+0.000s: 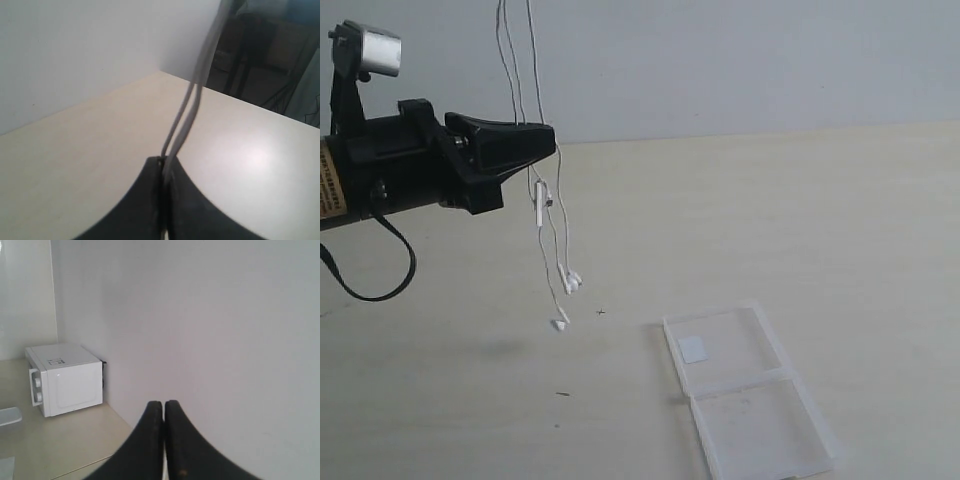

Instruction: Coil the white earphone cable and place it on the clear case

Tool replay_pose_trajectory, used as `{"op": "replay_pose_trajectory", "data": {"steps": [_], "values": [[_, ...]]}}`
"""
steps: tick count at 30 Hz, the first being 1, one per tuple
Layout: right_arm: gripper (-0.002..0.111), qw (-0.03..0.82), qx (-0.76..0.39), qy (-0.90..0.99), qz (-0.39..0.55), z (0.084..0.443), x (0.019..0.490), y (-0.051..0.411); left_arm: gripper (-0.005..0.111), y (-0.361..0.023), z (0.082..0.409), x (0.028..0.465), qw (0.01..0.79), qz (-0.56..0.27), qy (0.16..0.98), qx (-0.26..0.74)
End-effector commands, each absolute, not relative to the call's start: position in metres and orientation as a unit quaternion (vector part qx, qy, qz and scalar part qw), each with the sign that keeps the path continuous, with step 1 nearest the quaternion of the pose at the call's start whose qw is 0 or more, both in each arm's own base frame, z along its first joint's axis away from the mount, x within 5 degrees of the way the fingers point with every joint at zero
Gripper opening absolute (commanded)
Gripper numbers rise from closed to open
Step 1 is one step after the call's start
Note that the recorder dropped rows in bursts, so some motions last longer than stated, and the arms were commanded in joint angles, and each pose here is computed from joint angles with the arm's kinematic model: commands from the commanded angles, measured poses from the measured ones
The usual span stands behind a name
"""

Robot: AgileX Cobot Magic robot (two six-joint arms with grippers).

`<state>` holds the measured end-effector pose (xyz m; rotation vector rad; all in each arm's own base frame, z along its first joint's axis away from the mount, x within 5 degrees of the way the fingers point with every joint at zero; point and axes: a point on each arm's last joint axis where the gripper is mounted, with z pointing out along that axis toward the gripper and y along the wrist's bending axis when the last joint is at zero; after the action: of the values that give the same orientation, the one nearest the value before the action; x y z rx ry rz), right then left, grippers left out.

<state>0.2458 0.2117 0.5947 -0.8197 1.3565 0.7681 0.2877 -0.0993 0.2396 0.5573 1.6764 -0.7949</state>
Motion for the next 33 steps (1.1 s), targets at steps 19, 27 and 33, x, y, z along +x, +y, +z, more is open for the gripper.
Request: {"op": "replay_pose_trajectory", "data": {"steps": [19, 27, 33], "values": [[0.0, 0.534, -0.389, 0.716, 0.224, 0.576, 0.226, 0.183, 0.0, -0.093, 0.252, 0.302, 0.571, -0.313, 0.74, 0.169], [0.0, 0.488, -0.365, 0.763, 0.214, 0.553, 0.225, 0.178, 0.0, -0.084, 0.282, 0.294, 0.597, -0.261, 0.74, 0.165], [0.0, 0.395, -0.394, 0.805, 0.202, 0.498, 0.224, 0.18, 0.0, -0.078, 0.3, 0.28, 0.603, -0.229, 0.745, 0.169]]}}
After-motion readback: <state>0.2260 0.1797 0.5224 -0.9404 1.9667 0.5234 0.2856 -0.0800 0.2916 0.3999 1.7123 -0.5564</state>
